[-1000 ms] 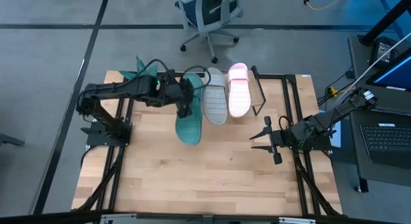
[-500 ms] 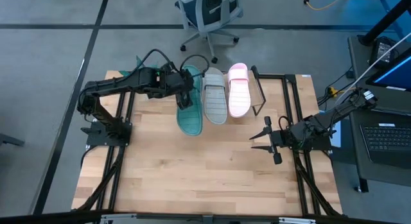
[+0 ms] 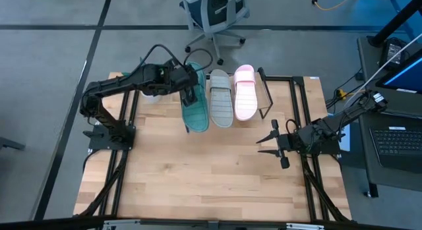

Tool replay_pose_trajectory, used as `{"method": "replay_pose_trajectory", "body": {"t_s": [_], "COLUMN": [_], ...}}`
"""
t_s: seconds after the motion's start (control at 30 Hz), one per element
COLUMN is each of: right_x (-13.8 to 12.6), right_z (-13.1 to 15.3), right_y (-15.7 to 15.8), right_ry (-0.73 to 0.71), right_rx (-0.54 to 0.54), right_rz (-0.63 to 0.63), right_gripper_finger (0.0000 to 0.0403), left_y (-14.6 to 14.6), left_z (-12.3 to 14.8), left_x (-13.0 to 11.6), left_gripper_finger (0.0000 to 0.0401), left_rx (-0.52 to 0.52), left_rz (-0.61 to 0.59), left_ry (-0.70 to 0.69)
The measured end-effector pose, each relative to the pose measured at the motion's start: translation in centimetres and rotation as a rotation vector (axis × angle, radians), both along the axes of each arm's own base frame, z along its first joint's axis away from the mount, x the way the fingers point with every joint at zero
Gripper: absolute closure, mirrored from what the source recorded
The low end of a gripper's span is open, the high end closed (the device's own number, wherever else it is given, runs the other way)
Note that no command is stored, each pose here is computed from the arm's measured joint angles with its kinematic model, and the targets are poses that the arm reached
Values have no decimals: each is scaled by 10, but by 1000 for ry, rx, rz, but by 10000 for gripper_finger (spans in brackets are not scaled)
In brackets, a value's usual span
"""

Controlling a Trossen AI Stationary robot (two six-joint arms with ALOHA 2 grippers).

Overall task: Pick and place slides into the shelf
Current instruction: Put the green pair of slides on the shelf

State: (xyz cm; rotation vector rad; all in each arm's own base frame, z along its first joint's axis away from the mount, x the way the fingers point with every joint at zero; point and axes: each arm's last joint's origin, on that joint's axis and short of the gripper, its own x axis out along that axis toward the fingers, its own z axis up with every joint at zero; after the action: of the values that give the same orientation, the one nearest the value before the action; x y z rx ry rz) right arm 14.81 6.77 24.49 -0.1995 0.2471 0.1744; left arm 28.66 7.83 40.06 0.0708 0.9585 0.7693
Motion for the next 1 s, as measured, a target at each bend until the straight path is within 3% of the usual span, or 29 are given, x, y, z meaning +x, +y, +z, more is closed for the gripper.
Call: {"method": "replay_pose_trajectory", "body": {"t_s": [0.47,1.0], "right_x": [0,0], "right_z": [-1,-2], "right_y": [0,0], "right_ry": [4,13], "right_rx": [-16,-29], "right_rz": [3,6], "right_gripper_finger": [244,244], "left_y": [29,40], "left_z": [-42,-47], "left_x": [28,27], "left_gripper_finger": [398,398], "left_rx": [-49,-112], "left_rz": [13,-32], "left_ry": [162,182]}}
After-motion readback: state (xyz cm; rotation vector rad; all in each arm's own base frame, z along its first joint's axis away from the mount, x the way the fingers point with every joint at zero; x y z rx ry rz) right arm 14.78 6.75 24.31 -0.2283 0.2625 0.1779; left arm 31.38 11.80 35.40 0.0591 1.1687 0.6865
